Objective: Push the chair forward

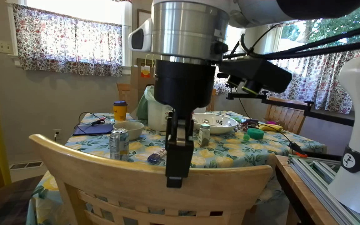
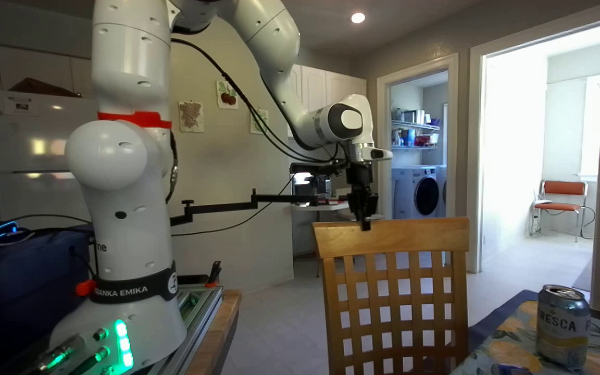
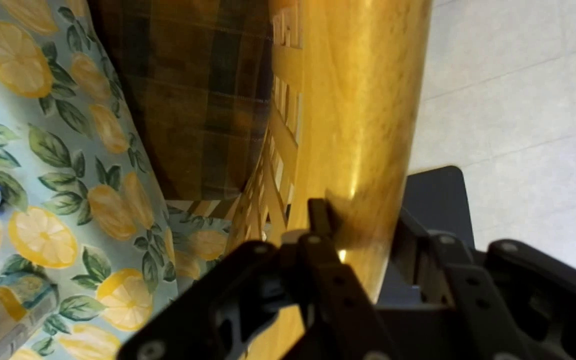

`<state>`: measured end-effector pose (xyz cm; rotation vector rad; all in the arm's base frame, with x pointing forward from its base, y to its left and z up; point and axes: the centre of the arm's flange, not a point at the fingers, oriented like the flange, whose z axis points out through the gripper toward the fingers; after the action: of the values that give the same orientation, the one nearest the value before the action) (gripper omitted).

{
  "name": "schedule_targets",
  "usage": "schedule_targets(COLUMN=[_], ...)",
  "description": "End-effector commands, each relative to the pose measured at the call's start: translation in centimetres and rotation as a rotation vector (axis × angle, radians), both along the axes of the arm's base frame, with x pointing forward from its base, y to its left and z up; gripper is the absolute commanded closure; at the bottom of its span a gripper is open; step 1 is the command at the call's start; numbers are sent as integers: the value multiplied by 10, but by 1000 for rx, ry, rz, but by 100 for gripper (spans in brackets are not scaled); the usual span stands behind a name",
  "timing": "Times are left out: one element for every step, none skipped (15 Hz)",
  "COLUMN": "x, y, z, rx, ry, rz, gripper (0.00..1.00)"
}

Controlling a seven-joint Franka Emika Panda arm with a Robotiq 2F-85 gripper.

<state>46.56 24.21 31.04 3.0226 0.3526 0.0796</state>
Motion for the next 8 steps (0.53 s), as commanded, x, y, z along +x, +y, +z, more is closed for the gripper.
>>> schedule_targets(x=[-3, -3, -3, -4, -3, -1, 2, 4], y=[-51, -56, -63, -68, -75, -82, -89, -96], z=[-19, -22, -25, -27, -29, -31, -32, -32], rx=[-106, -127, -145, -162, -189, -211, -239, -258], ry=[70, 79, 87, 92, 87, 85, 83, 74], rz=[24, 22, 21, 19, 12, 10, 2, -3], gripper=[92, 92, 92, 92, 92, 92, 92, 92])
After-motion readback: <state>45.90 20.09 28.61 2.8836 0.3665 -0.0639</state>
